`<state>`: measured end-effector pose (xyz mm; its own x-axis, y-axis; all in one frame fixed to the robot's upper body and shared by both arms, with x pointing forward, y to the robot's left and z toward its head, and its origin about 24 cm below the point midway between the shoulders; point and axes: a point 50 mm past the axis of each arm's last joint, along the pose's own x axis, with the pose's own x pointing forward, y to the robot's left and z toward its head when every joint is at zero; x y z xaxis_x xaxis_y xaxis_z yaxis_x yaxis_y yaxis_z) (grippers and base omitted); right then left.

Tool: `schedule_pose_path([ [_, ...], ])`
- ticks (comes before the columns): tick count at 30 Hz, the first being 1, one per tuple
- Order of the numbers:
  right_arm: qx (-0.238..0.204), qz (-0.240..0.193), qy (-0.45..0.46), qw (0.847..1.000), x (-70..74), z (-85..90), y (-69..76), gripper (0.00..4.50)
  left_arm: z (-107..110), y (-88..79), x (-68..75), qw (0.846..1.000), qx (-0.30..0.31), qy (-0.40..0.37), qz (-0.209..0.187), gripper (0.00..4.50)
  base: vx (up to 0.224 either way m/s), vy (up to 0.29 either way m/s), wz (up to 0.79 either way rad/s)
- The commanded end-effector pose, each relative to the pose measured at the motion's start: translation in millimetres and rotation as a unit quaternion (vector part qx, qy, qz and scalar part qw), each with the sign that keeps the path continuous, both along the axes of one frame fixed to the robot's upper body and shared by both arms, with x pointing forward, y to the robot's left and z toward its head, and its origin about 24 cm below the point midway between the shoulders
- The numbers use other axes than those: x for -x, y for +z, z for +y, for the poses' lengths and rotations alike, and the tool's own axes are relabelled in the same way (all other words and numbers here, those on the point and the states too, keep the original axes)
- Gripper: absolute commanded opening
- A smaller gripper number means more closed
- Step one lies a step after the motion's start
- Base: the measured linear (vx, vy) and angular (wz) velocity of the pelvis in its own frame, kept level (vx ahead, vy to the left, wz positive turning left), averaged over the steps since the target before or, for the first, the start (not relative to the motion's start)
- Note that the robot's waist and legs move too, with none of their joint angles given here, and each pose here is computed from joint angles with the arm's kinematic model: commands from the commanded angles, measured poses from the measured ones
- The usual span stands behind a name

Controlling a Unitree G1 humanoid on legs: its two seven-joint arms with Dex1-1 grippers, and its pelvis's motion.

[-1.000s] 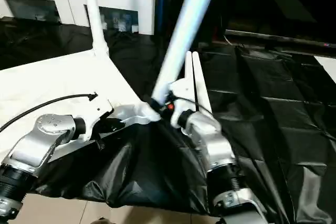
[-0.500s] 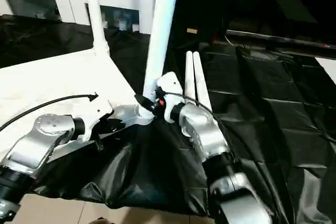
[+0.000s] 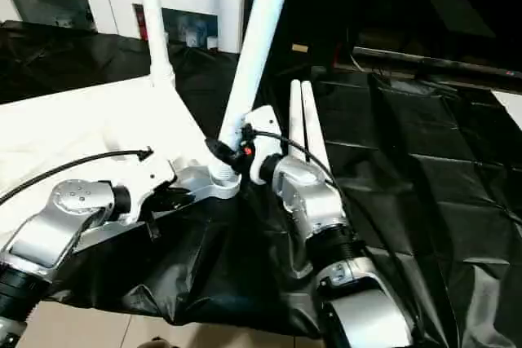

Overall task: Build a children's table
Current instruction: Insert table leg to table base

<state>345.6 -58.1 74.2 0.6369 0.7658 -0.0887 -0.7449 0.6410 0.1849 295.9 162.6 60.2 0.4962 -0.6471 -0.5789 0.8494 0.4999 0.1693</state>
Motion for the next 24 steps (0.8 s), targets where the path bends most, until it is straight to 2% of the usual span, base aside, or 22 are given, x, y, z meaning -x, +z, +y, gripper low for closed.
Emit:
schedule_pose_path([
  [1,-0.003,0.000,0.002,1.000,-1.6,-1.9,3.4,1.88,-1.4,-16.2,6.3,0.999,-0.012,-0.006,0.032,0.00,0.000,0.000,0.00],
  [8,0.016,-0.010,-0.001,1.000,-0.7,-8.2,1.0,1.88,-1.1,-15.5,3.6,0.999,-0.014,-0.004,0.031,0.00,0.000,0.000,0.00],
  [16,0.016,-0.010,-0.001,1.000,-0.7,-8.2,1.0,1.88,-1.1,-15.5,3.6,0.999,-0.014,-0.004,0.031,0.00,0.000,0.000,0.00],
  [19,0.011,-0.006,-0.022,1.000,-0.1,-20.1,-1.0,1.88,-1.8,-15.0,0.6,0.999,-0.016,-0.006,0.030,0.00,0.000,0.000,0.00],
  [24,0.009,-0.005,-0.022,1.000,2.8,-19.7,-3.0,1.88,-1.3,-14.6,-0.9,0.999,-0.018,-0.007,0.029,0.00,0.000,0.000,0.00],
])
